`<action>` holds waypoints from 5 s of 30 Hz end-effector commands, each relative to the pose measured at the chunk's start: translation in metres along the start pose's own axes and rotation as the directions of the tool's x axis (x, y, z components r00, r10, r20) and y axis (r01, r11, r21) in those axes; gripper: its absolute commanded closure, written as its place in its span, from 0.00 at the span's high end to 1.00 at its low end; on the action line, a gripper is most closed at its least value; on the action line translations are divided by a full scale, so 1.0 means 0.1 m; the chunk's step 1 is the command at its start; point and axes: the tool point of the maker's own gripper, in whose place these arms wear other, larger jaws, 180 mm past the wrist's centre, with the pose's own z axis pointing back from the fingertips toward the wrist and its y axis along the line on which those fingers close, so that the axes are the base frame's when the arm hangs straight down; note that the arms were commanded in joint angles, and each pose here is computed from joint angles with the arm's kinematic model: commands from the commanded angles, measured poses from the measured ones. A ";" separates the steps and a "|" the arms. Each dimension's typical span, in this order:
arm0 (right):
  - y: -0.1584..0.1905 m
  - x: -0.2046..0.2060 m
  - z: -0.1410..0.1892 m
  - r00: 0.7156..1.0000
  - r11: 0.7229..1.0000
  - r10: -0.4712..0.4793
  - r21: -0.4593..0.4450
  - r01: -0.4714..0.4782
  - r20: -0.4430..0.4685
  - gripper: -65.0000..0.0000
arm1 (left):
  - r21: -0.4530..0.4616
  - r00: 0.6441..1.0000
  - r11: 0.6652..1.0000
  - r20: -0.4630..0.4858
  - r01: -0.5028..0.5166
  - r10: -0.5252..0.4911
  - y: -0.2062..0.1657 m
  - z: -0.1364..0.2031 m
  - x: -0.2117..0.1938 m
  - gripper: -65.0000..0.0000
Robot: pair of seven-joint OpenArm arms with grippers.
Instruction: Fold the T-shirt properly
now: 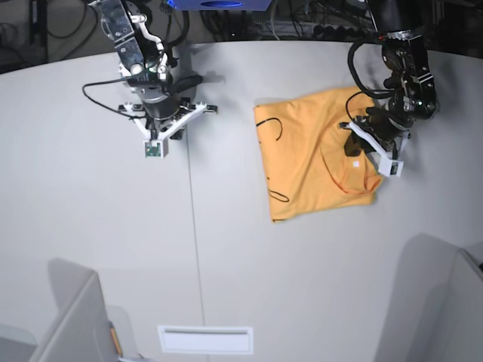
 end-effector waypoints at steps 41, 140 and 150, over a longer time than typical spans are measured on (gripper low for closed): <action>-1.21 -0.63 0.27 0.916 0.842 -0.400 -0.384 0.379 0.030 0.00 | -0.373 0.020 -0.013 0.084 0.928 -0.996 -1.63 -0.76 -0.01 0.00; -1.35 -2.16 1.99 0.921 0.914 0.386 -0.111 -0.390 -0.058 0.00 | 0.859 1.000 0.513 -0.009 0.004 0.008 2.13 4.05 -1.78 0.00; -0.91 -3.74 2.66 0.802 0.891 0.455 0.204 -0.407 -0.386 0.00 | 0.717 0.894 0.696 -0.290 -0.034 0.342 1.59 3.34 -3.61 0.00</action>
